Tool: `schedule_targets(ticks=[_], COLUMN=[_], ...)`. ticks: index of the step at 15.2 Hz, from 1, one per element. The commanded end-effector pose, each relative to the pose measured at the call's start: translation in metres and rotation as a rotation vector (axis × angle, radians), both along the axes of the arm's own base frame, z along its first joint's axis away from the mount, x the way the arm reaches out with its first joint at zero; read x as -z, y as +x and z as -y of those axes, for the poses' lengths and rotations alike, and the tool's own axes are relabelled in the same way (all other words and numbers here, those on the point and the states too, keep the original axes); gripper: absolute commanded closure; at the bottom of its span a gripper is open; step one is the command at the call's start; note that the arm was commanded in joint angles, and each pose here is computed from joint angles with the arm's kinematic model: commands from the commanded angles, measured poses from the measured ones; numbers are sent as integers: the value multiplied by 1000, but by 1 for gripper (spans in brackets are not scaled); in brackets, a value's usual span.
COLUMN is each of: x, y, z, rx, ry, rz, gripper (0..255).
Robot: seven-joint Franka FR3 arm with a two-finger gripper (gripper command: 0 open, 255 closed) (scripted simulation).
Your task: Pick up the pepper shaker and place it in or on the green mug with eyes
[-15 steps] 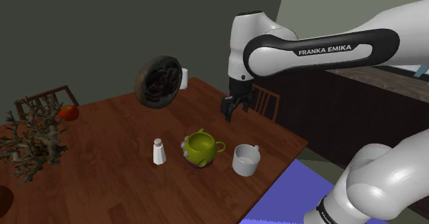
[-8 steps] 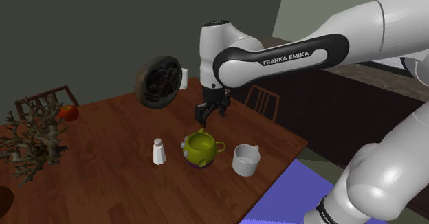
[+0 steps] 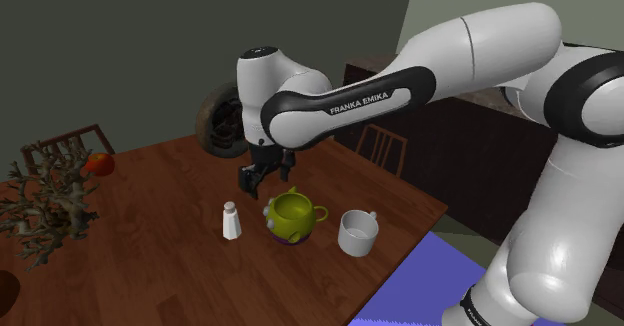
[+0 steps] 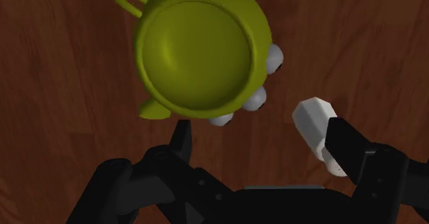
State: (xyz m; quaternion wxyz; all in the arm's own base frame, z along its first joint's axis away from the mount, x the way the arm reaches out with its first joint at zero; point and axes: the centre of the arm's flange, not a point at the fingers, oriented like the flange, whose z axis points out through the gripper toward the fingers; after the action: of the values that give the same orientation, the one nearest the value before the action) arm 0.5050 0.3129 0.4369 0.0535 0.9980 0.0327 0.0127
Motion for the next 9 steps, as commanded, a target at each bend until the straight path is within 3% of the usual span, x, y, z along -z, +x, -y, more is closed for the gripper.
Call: schedule_targets(ticks=[1,9], x=[11,43], y=[14,58], z=[-20,-95], rx=[-5,-30], ry=[-2,-9], rz=[5,23], gripper=[0,0])
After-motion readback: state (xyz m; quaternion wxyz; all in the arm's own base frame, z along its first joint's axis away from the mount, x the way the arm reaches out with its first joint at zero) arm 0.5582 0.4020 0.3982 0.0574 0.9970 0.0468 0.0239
